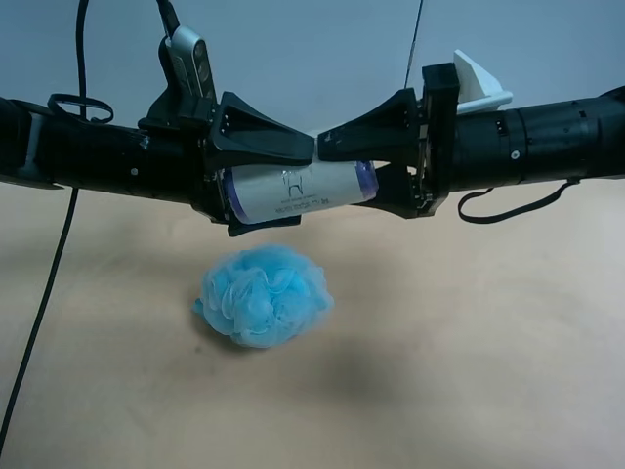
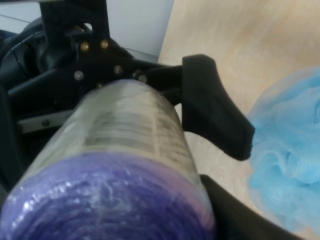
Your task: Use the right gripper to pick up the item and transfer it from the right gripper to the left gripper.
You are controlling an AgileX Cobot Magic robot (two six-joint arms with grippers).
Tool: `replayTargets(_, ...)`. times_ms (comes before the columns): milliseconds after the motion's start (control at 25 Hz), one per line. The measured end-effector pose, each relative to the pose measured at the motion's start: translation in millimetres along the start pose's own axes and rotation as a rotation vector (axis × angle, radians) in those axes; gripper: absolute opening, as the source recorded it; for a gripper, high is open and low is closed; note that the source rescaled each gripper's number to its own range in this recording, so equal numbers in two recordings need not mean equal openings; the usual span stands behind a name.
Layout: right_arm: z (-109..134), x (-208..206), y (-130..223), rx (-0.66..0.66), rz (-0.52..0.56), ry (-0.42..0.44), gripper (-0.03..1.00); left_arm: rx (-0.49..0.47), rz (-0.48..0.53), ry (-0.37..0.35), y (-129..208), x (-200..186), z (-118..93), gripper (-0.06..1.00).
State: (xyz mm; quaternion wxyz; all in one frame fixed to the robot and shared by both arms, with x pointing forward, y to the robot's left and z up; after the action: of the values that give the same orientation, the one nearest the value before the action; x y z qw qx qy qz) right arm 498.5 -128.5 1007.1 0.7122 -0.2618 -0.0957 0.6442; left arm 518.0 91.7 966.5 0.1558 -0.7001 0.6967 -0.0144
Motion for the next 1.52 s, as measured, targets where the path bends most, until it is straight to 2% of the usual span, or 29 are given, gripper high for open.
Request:
replayTargets(200,-6.9,-11.6,-8.5,0.013,-0.049,0.022,0.0,0.005,0.015,-0.013,2.0,-0.1,1.7,1.0)
replayTargets(1080,-4.5,-6.3,-2.9,0.008,-0.013,0.017,0.0,-0.002,-0.048,0.021,-6.3,0.0,-2.4,0.98)
replayTargets(1200,-3.4,-5.1,-2.4,0.009,-0.011,0.012,0.0,-0.002,-0.049,0.022,-6.4,0.0,-2.4,0.78)
replayTargets(1280,-3.3,-5.1,-3.4,0.011,-0.018,0.011,0.0,-0.003,-0.05,0.024,-6.6,0.0,-2.7,0.54)
replayTargets(1360,-3.5,-5.1,-3.4,0.011,-0.019,0.013,0.0,-0.003,-0.05,0.027,-6.6,0.0,-3.2,0.37)
replayTargets(1520,-3.5,-5.1,-3.4,0.011,-0.019,0.013,0.0,-0.01,-0.049,0.029,-6.5,0.0,-3.3,0.32)
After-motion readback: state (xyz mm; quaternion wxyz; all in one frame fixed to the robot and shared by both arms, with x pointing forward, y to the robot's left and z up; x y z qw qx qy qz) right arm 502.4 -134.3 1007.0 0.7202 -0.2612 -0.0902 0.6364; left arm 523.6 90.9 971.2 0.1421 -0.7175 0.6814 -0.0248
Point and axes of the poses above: a point on each arm's last joint axis where the gripper is mounted, x pointing out along that axis toward the gripper, z along the wrist's bending axis when the last joint is at zero, y = z × x, the point moved 4 cm from there along x, pointing out along that axis toward the gripper, and after that the axes turned 10 degrees about -x, right-handed, at the moved point
